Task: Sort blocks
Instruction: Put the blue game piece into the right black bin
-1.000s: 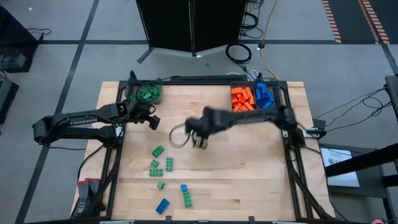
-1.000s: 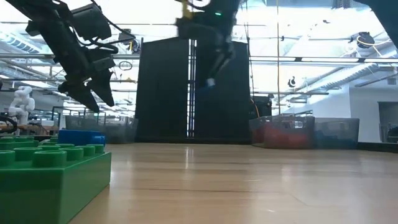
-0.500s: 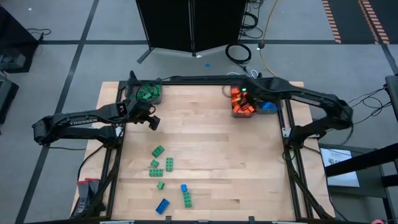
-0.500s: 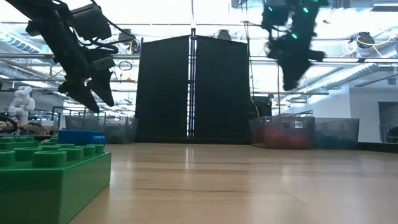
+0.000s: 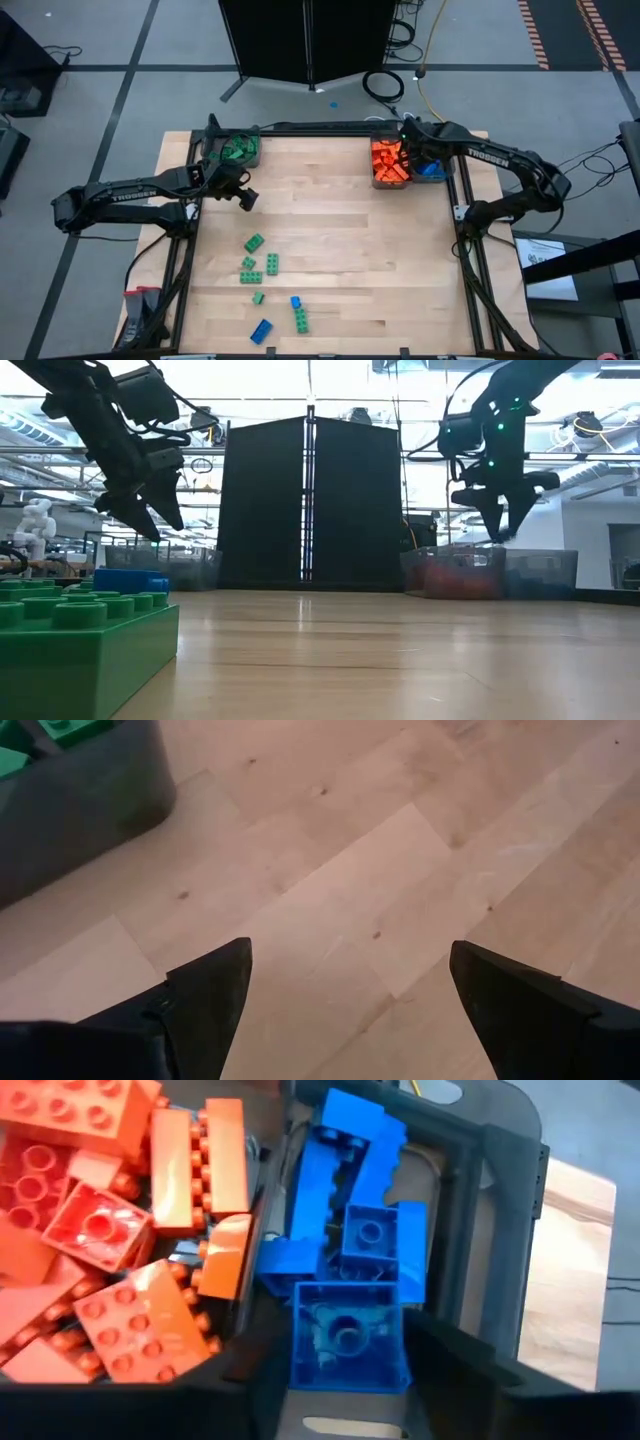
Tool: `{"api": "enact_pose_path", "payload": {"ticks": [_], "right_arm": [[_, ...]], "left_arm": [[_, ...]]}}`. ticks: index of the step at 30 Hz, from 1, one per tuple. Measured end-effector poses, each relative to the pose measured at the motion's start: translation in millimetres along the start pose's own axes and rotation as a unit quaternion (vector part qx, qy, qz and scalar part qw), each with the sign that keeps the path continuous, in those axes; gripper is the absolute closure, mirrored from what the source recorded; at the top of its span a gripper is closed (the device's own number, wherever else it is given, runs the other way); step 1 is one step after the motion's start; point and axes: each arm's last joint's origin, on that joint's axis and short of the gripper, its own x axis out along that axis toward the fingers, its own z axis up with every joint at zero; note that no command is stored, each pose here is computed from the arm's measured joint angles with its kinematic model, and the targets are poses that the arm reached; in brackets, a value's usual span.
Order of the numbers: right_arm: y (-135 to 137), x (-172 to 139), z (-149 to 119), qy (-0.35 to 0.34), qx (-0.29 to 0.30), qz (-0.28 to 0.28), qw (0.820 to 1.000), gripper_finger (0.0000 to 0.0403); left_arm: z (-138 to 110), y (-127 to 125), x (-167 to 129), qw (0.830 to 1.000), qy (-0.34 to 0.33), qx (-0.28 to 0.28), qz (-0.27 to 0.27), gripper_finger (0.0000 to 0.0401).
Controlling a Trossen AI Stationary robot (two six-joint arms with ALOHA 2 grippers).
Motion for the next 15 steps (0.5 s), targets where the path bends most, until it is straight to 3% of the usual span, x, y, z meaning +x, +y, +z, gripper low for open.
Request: {"api": "enact_pose_path", "payload": {"ticks": [4,8,12,15], "right_arm": [[-2.7,2.2,2.3,0.002,0.008,-0.002,1.0,0.015],[-2.2,-4.5,8.3,0.001,-0.004,0.03,1.0,0.0132],[16.3,-34.3,20.1,-0.032,-0.062,0.163,0.984,0.0141],[42.3,-67.0,22.3,-0.071,-0.119,0.302,0.943,0.0152]], "left_arm": [[0.0,0.0,0.0,1.0,0.0,0.0,-0.001,0.0058],[0.0,0.0,0.0,1.0,0.0,0.0,0.0,0.0058],[0.0,0.1,0.0,1.0,-0.001,0.0,0.002,0.0058],[0.2,0.3,0.0,1.0,-0.003,0.001,0.006,0.0058]]}}
